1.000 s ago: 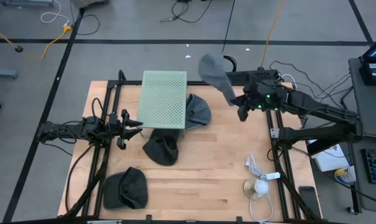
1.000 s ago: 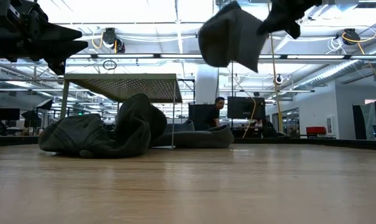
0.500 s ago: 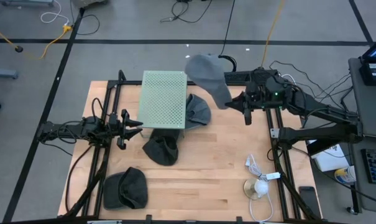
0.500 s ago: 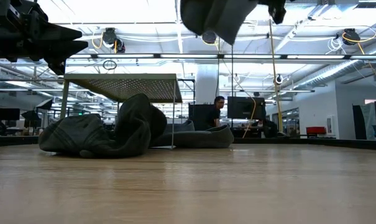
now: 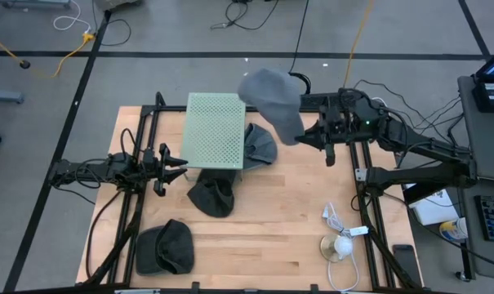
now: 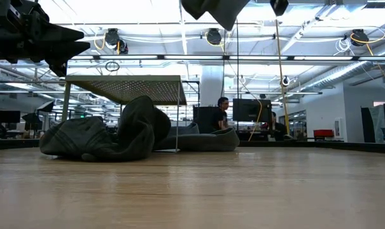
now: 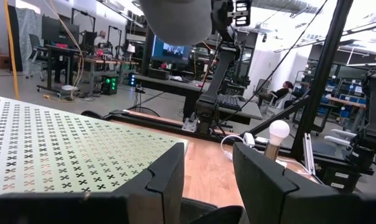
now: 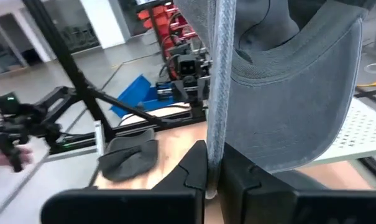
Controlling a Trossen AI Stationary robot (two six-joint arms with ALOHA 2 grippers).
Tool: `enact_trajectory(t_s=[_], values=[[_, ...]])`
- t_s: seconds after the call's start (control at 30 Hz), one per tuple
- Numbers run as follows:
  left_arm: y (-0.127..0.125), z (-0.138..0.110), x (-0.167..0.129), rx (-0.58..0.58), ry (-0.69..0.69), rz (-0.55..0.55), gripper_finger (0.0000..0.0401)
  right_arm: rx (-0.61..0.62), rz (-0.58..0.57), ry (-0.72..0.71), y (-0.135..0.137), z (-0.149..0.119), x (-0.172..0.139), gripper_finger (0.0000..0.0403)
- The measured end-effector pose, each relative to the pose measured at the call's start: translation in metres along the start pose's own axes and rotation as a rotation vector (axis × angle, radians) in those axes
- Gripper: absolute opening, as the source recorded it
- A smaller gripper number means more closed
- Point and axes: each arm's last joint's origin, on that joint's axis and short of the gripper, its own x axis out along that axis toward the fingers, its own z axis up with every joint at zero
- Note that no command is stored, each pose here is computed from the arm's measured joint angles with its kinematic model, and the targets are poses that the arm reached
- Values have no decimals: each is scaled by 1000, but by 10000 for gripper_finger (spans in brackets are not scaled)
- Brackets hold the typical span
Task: Pick & Place hat
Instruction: Put the right gray cap on the shelf
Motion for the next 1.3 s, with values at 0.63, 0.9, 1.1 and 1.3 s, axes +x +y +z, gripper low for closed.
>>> enact_trajectory(t_s=[0.63, 0.9, 1.1, 1.3], values=[[-1, 4, 0, 0, -37, -6, 141, 88, 15, 11, 0, -1, 0, 6], [-1, 4, 0, -4, -40, -6, 141, 106, 11, 19, -1, -2, 2, 7], [-1, 7, 0, -6, -55, -8, 141, 106, 13, 20, -1, -2, 2, 7], [-3, 29, -3, -23, -115, 37, 140, 82, 16, 20, -1, -2, 2, 8]])
